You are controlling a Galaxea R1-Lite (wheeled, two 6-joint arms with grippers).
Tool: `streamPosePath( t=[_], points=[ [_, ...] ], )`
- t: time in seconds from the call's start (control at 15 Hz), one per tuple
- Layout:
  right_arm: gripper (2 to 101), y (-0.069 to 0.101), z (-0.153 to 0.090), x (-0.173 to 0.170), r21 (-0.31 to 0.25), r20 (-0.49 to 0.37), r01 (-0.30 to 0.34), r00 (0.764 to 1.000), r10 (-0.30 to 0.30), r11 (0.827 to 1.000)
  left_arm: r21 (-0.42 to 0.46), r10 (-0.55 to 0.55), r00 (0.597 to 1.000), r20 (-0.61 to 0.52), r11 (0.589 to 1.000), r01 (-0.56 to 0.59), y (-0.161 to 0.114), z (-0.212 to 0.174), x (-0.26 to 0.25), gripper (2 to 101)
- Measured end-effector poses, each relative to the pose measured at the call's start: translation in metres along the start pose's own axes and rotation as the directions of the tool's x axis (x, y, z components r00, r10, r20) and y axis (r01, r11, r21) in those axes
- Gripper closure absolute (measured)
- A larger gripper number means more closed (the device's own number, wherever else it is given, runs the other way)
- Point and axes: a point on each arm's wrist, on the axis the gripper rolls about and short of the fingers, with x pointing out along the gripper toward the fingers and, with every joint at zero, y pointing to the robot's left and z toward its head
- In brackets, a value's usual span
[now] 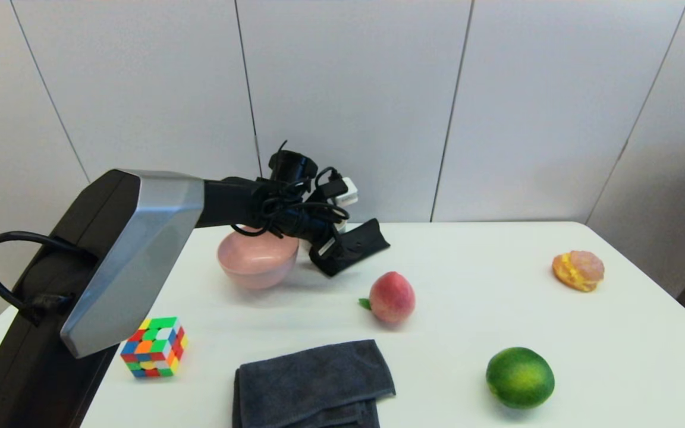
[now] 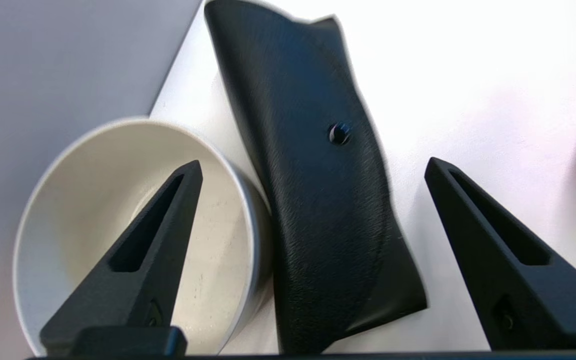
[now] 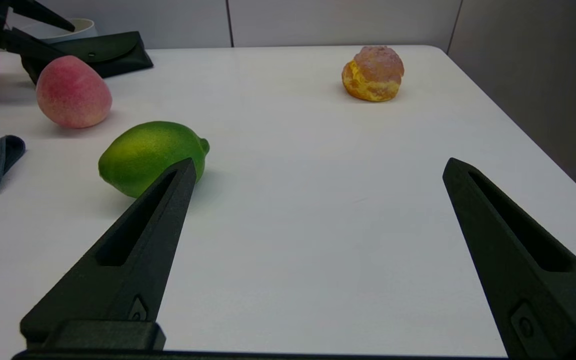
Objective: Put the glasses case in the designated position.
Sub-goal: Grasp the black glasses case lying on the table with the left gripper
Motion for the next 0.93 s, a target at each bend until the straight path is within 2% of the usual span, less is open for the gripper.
streamPosePath(
  t=[0.53, 0.93],
  points=[
    [4.3, 0.0, 0.0, 0.0, 0.0, 0.0, -0.001, 1.0, 0.001, 1.0, 0.033, -0.023, 0.997, 0.068, 0.999, 0.02, -0.003, 0.017, -0.011, 7.9],
    [4.3, 0.0, 0.0, 0.0, 0.0, 0.0, -0.001, 1.0, 0.001, 1.0, 0.038, -0.059, 0.996, 0.066, 0.998, 0.056, -0.012, 0.019, -0.006, 6.6]
  ],
)
